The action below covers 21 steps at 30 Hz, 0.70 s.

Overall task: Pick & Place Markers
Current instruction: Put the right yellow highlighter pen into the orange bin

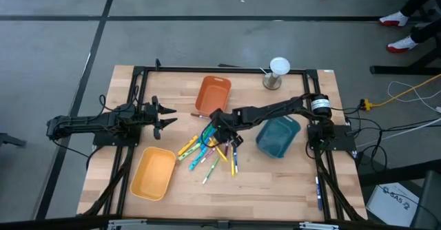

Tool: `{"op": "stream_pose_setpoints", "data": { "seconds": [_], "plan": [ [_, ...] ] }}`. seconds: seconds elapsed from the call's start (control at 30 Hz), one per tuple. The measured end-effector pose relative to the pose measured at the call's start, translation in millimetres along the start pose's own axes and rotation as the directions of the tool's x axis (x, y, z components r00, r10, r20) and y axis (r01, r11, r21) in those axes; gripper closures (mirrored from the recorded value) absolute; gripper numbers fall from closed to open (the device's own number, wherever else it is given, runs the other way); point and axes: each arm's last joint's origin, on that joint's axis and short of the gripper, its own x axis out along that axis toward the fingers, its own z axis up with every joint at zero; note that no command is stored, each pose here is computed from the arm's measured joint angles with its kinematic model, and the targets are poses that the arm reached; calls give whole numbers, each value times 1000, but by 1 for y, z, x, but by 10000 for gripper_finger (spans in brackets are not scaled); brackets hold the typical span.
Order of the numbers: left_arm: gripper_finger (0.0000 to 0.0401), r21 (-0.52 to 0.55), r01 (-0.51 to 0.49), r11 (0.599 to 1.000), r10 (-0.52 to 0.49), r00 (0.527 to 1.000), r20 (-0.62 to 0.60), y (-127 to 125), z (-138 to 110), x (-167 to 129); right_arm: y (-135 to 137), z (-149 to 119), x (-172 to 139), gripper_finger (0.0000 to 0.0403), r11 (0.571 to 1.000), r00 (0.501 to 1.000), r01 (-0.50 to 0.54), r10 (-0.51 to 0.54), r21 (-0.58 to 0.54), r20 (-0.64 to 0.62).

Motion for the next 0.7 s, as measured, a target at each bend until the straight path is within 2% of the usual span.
{"op": "stream_pose_setpoints", "data": {
  "seconds": [0.27,0.7],
  "plan": [
    [237,0,0,1000,0,1000,0,0,0,0,1,-2,8,268,997,996,-71,70,7,49],
    [235,0,0,1000,0,1000,0,0,0,0,-4,-19,36,281,996,996,-89,89,25,17]
  ]
}}
